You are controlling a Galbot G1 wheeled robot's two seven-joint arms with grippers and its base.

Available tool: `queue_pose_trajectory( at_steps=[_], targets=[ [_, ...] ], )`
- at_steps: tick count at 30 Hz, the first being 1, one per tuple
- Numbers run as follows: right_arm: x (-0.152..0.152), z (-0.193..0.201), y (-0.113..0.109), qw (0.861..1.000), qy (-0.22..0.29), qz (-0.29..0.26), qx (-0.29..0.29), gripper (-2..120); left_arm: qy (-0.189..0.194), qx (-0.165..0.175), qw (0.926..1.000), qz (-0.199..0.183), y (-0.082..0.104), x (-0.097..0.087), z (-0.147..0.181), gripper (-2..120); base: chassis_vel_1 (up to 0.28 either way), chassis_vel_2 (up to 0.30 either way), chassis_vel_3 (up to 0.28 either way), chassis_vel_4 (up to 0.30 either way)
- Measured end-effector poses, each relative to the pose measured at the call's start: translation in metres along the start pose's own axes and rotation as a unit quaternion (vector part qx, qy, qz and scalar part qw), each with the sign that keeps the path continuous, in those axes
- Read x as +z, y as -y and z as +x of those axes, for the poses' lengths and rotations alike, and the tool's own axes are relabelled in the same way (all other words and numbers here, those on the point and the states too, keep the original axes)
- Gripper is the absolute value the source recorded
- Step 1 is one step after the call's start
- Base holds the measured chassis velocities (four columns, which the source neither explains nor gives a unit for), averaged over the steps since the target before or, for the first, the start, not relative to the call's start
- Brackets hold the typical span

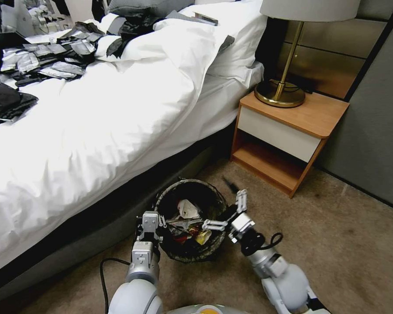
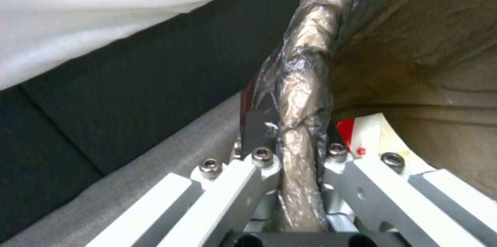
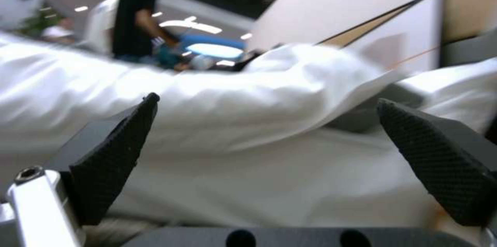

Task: Pick up the trash bin, then pick up the garbage from the floor and place it into the trash bin.

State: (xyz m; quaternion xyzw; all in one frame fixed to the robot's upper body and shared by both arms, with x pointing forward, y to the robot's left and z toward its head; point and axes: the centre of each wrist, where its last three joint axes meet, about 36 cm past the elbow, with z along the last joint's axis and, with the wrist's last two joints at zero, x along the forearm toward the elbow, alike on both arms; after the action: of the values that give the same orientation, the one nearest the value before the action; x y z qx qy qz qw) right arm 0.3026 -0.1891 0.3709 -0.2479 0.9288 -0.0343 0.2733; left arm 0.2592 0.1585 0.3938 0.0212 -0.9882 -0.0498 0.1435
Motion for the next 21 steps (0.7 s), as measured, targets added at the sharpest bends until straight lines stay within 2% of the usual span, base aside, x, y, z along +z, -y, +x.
queue_pose_trajectory(
  at_steps=[2, 3, 6, 13, 21],
  targets=[
    [-0.012, 0.011, 0.006, 0.996, -0.003, 0.034, 0.080, 100, -0.001, -0.003, 1.0000, 0.001, -0.002, 0.000, -0.002, 0, 0.000, 0.000, 0.000, 0.000],
    [-0.012, 0.011, 0.006, 0.996, -0.003, 0.034, 0.080, 100, -0.001, -0.003, 1.0000, 0.001, -0.002, 0.000, -0.002, 0, 0.000, 0.000, 0.000, 0.000],
    [-0.007, 0.036, 0.004, 0.986, -0.033, 0.046, 0.160, 100, -0.002, -0.003, 1.0000, 0.001, -0.002, 0.002, -0.002, 0, 0.000, 0.000, 0.000, 0.000],
    [0.015, 0.090, -0.008, 0.974, -0.096, 0.041, 0.203, 100, -0.005, -0.003, 1.0000, 0.007, -0.002, 0.002, -0.002, 0, 0.000, 0.000, 0.000, 0.000],
    [0.022, 0.093, -0.008, 0.972, -0.098, 0.035, 0.210, 100, -0.004, -0.002, 0.9999, 0.013, -0.001, -0.001, 0.000, 0, 0.000, 0.000, 0.000, 0.000]
  ],
)
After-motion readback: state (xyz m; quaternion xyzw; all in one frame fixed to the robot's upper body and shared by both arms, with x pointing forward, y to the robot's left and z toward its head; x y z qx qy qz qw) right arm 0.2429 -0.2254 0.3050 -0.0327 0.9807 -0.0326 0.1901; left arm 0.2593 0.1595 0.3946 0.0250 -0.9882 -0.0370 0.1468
